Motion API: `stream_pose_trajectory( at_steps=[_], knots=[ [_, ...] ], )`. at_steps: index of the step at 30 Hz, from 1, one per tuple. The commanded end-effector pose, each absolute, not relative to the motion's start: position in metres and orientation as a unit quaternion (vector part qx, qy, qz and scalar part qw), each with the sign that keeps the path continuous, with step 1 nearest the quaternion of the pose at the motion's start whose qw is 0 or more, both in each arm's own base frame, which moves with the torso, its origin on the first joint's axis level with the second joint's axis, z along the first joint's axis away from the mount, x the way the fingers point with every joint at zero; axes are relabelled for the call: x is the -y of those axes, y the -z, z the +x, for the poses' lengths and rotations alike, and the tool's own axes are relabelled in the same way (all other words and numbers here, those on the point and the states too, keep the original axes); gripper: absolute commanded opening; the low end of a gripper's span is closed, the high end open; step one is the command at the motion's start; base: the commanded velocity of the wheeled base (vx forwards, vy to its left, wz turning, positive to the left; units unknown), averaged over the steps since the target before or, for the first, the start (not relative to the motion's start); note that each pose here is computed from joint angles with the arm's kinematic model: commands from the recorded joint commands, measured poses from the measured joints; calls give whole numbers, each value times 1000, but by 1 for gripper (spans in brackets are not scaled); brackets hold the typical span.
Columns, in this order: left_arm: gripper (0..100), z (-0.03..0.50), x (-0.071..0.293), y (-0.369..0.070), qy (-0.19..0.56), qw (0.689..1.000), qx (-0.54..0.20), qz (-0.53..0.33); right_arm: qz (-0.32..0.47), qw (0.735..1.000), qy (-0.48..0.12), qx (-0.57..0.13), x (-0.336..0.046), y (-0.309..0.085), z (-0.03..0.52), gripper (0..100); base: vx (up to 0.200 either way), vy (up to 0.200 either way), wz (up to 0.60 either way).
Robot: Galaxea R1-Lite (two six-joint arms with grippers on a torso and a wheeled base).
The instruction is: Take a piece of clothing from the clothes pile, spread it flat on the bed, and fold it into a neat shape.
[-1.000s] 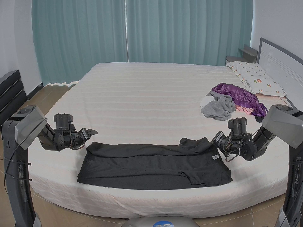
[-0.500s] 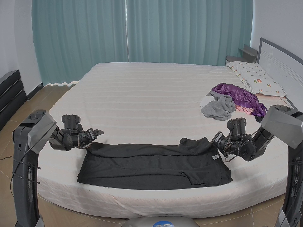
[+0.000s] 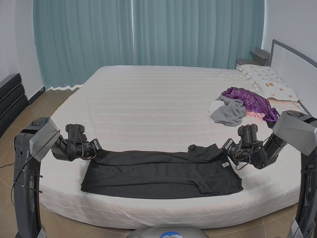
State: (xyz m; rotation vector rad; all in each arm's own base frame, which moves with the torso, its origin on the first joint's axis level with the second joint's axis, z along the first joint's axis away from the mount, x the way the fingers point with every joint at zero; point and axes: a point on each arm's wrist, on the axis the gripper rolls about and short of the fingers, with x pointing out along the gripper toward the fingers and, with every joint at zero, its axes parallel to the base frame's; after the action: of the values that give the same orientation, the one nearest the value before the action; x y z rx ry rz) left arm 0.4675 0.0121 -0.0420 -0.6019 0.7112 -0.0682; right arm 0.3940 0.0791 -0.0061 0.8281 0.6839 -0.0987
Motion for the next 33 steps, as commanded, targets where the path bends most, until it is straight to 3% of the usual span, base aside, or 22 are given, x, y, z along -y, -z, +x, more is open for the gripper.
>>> stream_pose_trajectory(
  at_steps=[1, 33],
  knots=[
    [0, 467, -20, 30, 26, 897, -329, -293, 395, 858, 47, -324, -78, 6, 395, 0, 0, 0, 0],
    [0, 492, -35, -20, -18, 937, -170, -305, 418, 886, 5, -202, -76, -42, 455, 0, 0, 0, 0]
  ],
)
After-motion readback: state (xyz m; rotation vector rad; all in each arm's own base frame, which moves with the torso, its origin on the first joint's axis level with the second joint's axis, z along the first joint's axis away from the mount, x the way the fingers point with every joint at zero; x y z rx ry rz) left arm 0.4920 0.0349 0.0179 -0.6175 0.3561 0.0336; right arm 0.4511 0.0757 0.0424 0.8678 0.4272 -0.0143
